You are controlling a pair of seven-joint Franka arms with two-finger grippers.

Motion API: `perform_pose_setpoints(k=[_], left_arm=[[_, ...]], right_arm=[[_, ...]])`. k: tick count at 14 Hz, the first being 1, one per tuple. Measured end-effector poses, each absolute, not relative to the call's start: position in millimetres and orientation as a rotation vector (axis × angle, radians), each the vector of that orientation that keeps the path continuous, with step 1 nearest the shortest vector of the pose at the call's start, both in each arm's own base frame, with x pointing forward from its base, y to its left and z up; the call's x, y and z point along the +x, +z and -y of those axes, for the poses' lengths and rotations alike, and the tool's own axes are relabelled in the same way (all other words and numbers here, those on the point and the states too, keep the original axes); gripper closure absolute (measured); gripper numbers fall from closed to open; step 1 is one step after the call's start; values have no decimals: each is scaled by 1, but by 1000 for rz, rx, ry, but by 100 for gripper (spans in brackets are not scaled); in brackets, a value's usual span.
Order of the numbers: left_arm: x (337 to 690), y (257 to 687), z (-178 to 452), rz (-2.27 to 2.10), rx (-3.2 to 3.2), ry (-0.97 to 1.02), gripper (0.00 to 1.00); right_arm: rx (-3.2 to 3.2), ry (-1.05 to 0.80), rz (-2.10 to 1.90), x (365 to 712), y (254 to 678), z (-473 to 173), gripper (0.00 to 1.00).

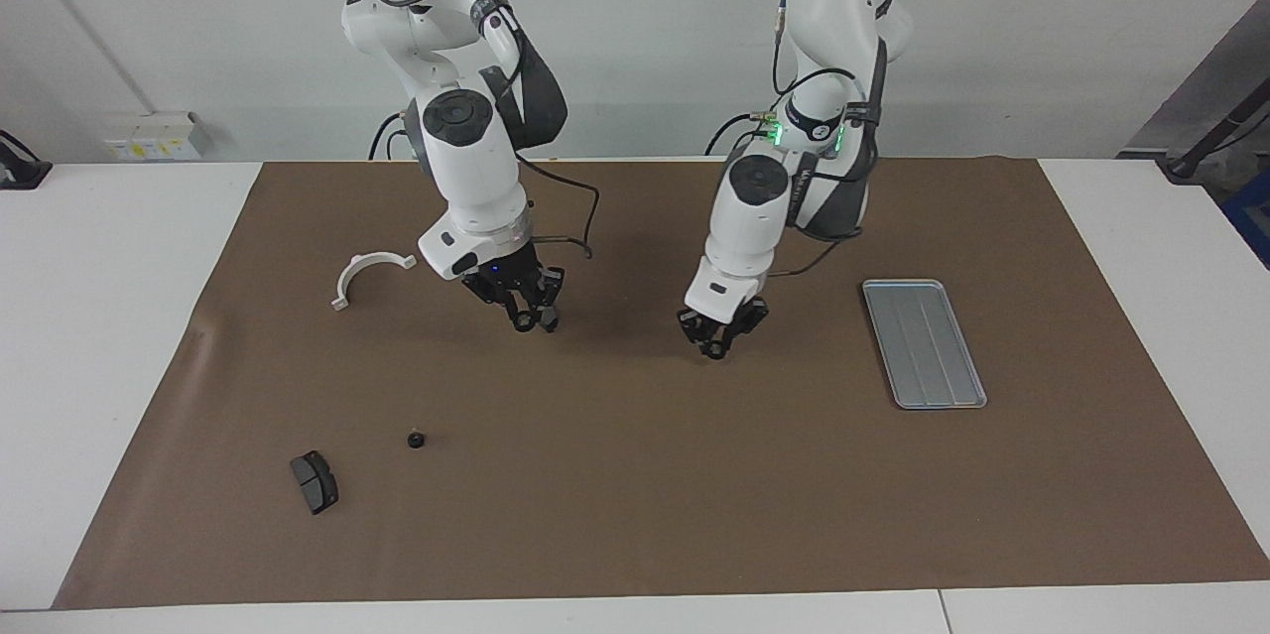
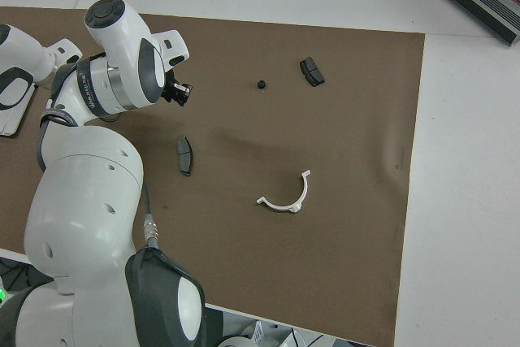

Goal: Pick bearing gear from pile to tray
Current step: 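Carry the bearing to the tray with the left gripper while the right gripper carries another, then release the bearing on the tray while the right gripper sets another mid-table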

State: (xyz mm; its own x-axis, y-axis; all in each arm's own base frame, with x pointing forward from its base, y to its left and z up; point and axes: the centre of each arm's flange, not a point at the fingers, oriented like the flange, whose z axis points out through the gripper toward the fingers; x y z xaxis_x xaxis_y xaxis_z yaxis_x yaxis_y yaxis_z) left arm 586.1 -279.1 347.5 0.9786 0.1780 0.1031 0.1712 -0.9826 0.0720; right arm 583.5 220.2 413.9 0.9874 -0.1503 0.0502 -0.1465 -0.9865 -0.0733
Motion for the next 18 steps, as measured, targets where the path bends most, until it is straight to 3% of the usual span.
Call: perform_pose_setpoints(k=[5,9,15,16,18], left_arm=[[631,365,97,-151,3120,128,65],[624,343,1,2,3141,54,65],[603,316,-2,66,3137,73,65],[603,317,0,71,3136,80,63],[604,321,2,77,3135,95,45]], right_arm=[[-2978,-136,-340,559,378,-319,67],[-2951,-146,-425,527,338,-405,67],[-2965,-198,-499,540,294,-440,67],[-2967,-199,-501,540,294,-439,61],[-2981,-217,-482,541,295,-439,40]])
